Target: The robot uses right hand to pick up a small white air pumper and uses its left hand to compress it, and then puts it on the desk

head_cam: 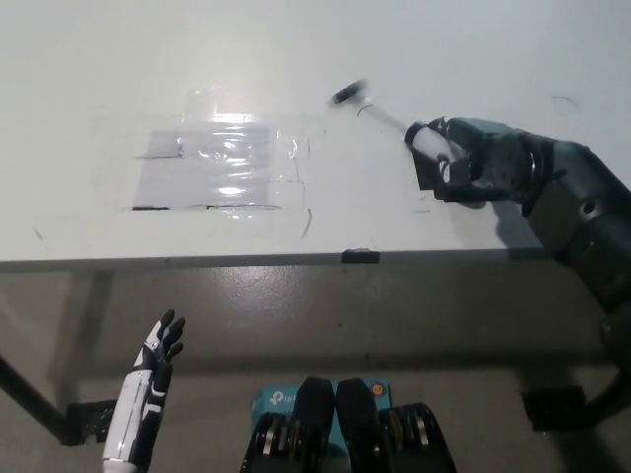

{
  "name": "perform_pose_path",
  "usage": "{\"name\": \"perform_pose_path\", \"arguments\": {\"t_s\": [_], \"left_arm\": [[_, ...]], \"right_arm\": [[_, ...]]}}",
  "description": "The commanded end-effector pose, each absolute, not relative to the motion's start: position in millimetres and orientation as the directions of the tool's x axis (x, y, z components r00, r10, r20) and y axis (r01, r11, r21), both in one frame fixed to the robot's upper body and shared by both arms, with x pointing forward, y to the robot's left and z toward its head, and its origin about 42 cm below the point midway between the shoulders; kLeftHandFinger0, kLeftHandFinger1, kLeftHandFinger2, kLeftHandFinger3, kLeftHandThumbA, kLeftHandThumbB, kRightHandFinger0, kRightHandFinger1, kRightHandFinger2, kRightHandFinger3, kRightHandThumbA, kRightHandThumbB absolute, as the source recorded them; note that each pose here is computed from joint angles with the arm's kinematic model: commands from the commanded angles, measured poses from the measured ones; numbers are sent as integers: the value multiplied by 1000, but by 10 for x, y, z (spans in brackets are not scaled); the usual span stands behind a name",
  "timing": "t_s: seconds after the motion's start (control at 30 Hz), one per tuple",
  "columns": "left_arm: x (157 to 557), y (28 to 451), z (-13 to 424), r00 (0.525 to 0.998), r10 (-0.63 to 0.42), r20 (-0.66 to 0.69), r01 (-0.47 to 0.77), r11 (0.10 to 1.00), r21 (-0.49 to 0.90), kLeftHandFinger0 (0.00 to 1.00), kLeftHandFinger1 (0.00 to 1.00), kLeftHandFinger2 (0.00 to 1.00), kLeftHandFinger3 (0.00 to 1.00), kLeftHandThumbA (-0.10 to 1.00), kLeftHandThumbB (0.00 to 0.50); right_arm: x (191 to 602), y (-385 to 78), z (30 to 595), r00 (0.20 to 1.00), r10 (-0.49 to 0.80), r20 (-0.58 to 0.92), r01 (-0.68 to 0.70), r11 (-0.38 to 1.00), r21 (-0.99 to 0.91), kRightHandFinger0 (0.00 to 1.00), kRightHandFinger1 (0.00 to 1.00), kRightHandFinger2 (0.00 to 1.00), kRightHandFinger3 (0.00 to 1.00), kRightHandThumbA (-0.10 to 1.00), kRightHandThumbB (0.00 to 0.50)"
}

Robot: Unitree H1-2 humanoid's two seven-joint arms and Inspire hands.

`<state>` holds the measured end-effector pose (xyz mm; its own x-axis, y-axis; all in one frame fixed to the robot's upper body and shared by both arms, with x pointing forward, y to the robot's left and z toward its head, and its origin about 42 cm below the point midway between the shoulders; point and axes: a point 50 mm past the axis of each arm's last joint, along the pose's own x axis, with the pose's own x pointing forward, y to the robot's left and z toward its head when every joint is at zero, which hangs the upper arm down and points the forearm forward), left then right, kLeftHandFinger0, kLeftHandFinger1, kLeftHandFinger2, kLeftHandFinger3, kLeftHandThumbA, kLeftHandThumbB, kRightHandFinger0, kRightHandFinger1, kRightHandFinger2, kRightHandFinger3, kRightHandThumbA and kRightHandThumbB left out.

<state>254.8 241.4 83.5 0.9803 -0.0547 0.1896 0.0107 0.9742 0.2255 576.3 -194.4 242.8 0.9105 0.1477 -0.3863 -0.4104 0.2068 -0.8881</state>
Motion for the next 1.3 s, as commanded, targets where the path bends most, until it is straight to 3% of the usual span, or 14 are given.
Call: {"name": "perform_pose_path", "arguments": {"t_s": [0.0,0.23,0.37,0.73,0.9,0.97,1.0,1.07,1.1,1.27], "left_arm": [[2540,2463,966,958,-31,286,-27,980,196,1000,1000,1000,1000,1000,68],[2500,2483,933,964,-16,265,-28,987,159,1000,1000,1000,1000,1000,24],[2511,2502,930,965,-8,262,-34,987,154,1000,1000,1000,1000,1000,40],[2517,2539,935,963,0,269,-40,989,145,1000,1000,1000,1000,1000,25],[2500,2534,944,964,1,266,-41,989,145,1000,1000,1000,1000,1000,33],[2493,2528,952,964,-1,266,-39,988,146,1000,1000,1000,1000,1000,26],[2493,2527,942,964,-2,266,-38,989,142,1000,1000,1000,1000,1000,24],[2489,2526,943,964,-3,265,-37,989,145,1000,1000,1000,1000,1000,30],[2505,2537,961,963,0,271,-41,989,145,1000,1000,1000,1000,1000,30],[2508,2534,970,961,-1,275,-39,990,138,1000,1000,1000,1000,1000,23]], "right_arm": [[5775,-2226,2431,948,84,-306,-317,209,-925,300,772,1000,1000,-100,198],[5758,-2235,2392,958,103,-266,-284,236,-929,255,746,1000,987,-100,213],[5760,-2203,2421,969,131,-208,-235,247,-940,223,695,1000,917,-100,217],[5770,-2073,2515,971,204,-126,-176,253,-951,295,748,1000,928,-100,217],[5755,-2102,2502,973,206,-103,-156,263,-952,200,663,978,881,-100,225],[5745,-2113,2514,973,222,-61,-126,291,-949,116,617,942,912,-100,187],[5742,-2113,2533,973,230,-35,-105,299,-948,84,612,933,975,-100,177],[5739,-2108,2570,969,246,1,-81,322,-943,18,549,845,921,-100,122],[5751,-2081,2636,965,260,30,-59,328,-943,61,574,868,940,-100,154],[5736,-2038,2830,944,299,140,20,369,-929,71,583,890,981,-100,124]]}}
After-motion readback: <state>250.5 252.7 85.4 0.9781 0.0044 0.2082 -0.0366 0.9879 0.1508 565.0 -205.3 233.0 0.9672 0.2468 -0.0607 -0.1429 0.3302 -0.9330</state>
